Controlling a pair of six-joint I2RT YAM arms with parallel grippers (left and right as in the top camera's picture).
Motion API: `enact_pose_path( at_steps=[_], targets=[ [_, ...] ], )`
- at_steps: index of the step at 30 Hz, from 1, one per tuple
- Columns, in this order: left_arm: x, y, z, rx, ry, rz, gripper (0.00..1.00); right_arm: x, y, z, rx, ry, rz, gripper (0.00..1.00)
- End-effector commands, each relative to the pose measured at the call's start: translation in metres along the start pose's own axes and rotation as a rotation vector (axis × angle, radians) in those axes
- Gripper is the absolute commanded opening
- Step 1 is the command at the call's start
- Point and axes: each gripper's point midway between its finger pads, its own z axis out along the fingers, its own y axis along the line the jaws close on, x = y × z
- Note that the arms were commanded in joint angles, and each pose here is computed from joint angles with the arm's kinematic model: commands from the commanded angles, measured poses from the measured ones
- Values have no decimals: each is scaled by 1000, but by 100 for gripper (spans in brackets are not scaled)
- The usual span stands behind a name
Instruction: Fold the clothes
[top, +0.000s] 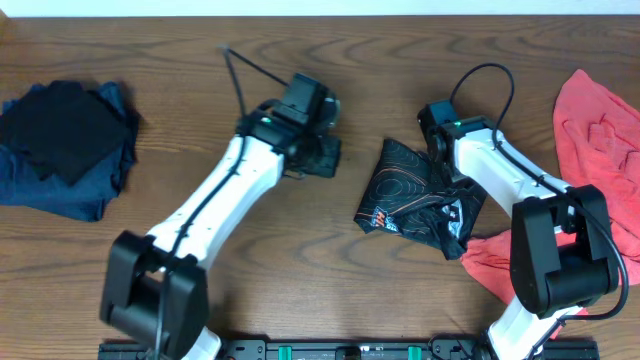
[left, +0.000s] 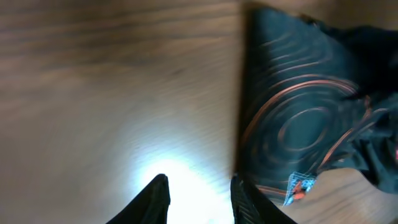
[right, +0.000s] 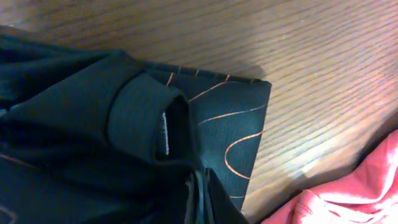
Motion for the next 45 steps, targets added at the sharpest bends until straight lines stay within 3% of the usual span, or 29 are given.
enact_pose_path(
  at_steps=[1,7,14,21,30,36,45],
  targets=[
    [5,-30,22,86,32,118,35,-3,-7,-3,19,-20,31,6],
    [4,-72,31,181,-6,298,37,-3,-7,-3,19,-21,29,7],
    [8,-92,48,230,-5,337,39,-1,-8,-3,23,-14,25,7],
    [23,-82,93,216,72,319,39,1,-9,-3,30,-3,20,7],
    [60,-53,137,142,227,257,38,1,-9,-3,30,-4,20,6],
    [76,-19,132,-37,300,174,31,-9,-5,-3,11,-42,-7,7],
    [89,-2,120,-50,386,-38,29,-28,16,-4,-93,-111,-136,8]
  ],
)
